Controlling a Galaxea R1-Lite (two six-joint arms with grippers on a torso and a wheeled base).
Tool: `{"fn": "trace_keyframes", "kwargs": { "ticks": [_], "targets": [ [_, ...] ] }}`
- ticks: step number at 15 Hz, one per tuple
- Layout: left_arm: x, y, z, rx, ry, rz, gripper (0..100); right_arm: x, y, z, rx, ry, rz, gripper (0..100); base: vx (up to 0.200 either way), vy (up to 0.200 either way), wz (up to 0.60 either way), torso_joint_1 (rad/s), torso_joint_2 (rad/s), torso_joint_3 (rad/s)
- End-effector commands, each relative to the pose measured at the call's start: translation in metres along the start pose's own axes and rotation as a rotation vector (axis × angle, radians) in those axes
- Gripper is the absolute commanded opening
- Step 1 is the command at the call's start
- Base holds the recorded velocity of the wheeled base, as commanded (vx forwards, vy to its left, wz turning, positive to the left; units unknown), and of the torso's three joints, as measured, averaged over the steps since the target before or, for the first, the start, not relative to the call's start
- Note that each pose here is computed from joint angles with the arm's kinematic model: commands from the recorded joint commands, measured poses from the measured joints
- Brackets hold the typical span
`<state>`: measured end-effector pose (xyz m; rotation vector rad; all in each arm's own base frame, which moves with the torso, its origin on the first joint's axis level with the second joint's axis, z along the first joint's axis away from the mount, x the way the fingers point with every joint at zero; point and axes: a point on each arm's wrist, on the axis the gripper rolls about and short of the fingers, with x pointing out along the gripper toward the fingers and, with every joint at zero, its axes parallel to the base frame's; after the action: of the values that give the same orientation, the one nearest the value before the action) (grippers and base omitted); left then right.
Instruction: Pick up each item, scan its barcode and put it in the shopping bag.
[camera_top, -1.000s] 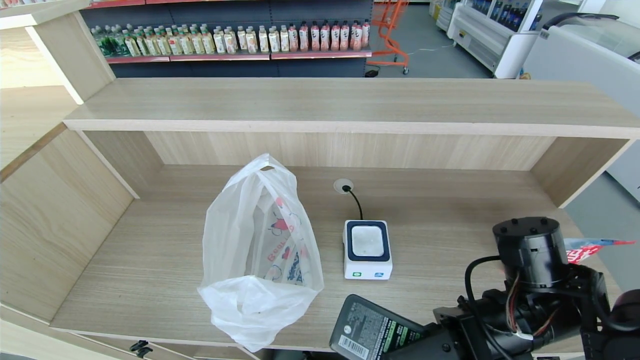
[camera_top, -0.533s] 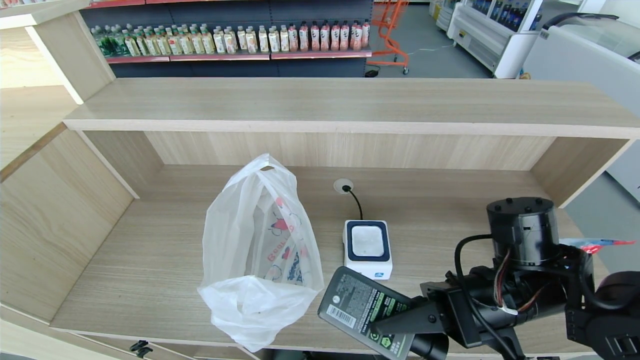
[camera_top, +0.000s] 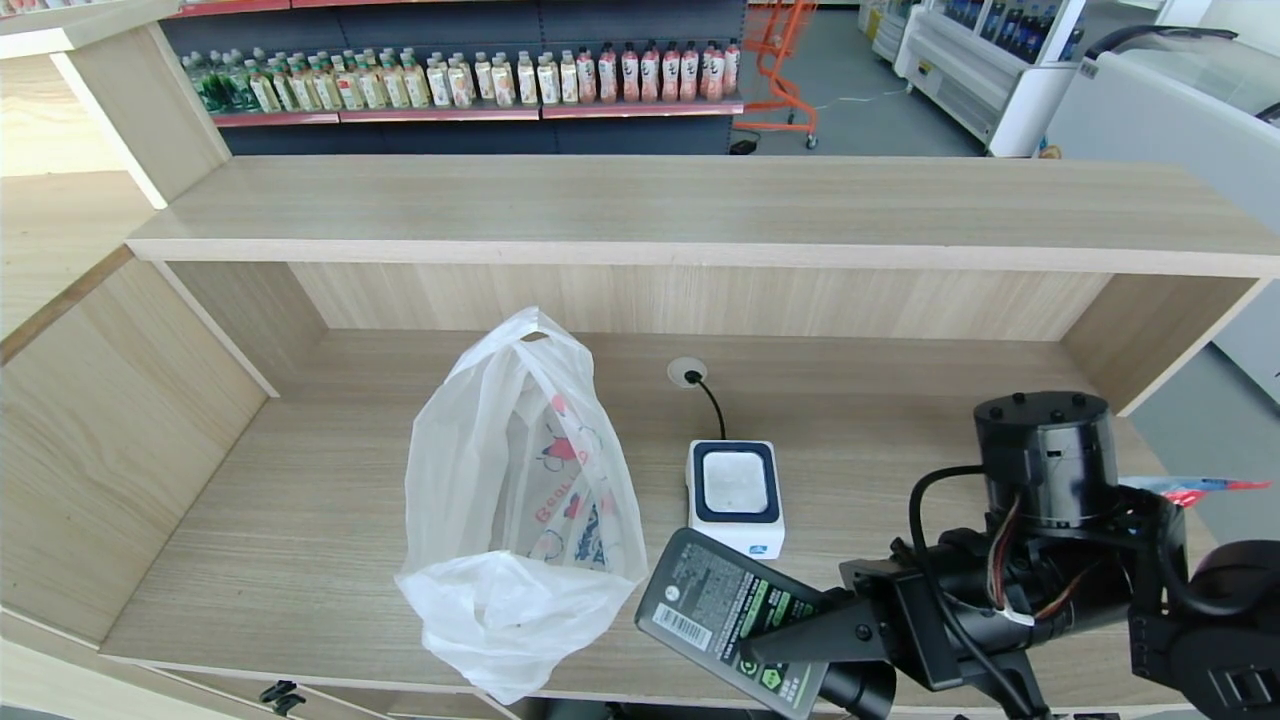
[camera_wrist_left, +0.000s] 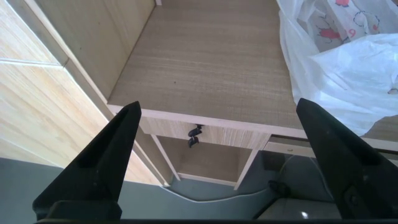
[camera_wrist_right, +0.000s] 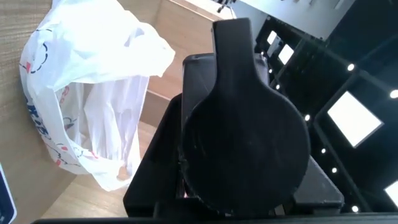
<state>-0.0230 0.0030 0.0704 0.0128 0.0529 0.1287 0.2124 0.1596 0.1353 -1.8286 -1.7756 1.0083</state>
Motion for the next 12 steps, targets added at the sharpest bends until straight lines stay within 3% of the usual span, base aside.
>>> {"fn": "trace_keyframes", "kwargs": {
  "ticks": [1,5,6,8,9,10,11,12],
  "targets": [
    [0.0,0.0,0.0,0.0,0.0,0.0,100,0.0,0.0,-0.001,-0.001,0.002,0.0,0,0.0,0.0,0.0,0.0,0.0,0.0],
    [0.0,0.0,0.0,0.0,0.0,0.001,100,-0.001,-0.001,-0.001,0.002,-0.008,-0.024,0,0.0,0.0,0.0,0.0,0.0,0.0],
    [0.0,0.0,0.0,0.0,0.0,0.001,100,-0.005,-0.011,-0.004,0.012,0.009,-0.033,0,0.0,0.0,0.0,0.0,0.0,0.0],
    [0.0,0.0,0.0,0.0,0.0,0.001,100,-0.029,-0.053,-0.022,0.137,0.099,-0.078,0,0.0,0.0,0.0,0.0,0.0,0.0],
    [0.0,0.0,0.0,0.0,0.0,0.0,100,-0.05,-0.073,-0.04,0.213,0.185,-0.091,0,0.0,0.0,0.0,0.0,0.0,0.0],
    [0.0,0.0,0.0,0.0,0.0,0.001,100,-0.061,-0.082,-0.048,0.26,0.228,-0.098,0,0.0,0.0,0.0,0.0,0.0,0.0],
    [0.0,0.0,0.0,0.0,0.0,0.0,100,-0.078,-0.085,-0.051,0.434,0.288,-0.098,0,0.0,0.0,0.0,0.0,0.0,0.0],
    [0.0,0.0,0.0,0.0,0.0,0.0,100,-0.093,-0.09,-0.051,0.472,0.343,-0.094,0,0.0,0.0,0.0,0.0,0.0,0.0]
  ]
}}
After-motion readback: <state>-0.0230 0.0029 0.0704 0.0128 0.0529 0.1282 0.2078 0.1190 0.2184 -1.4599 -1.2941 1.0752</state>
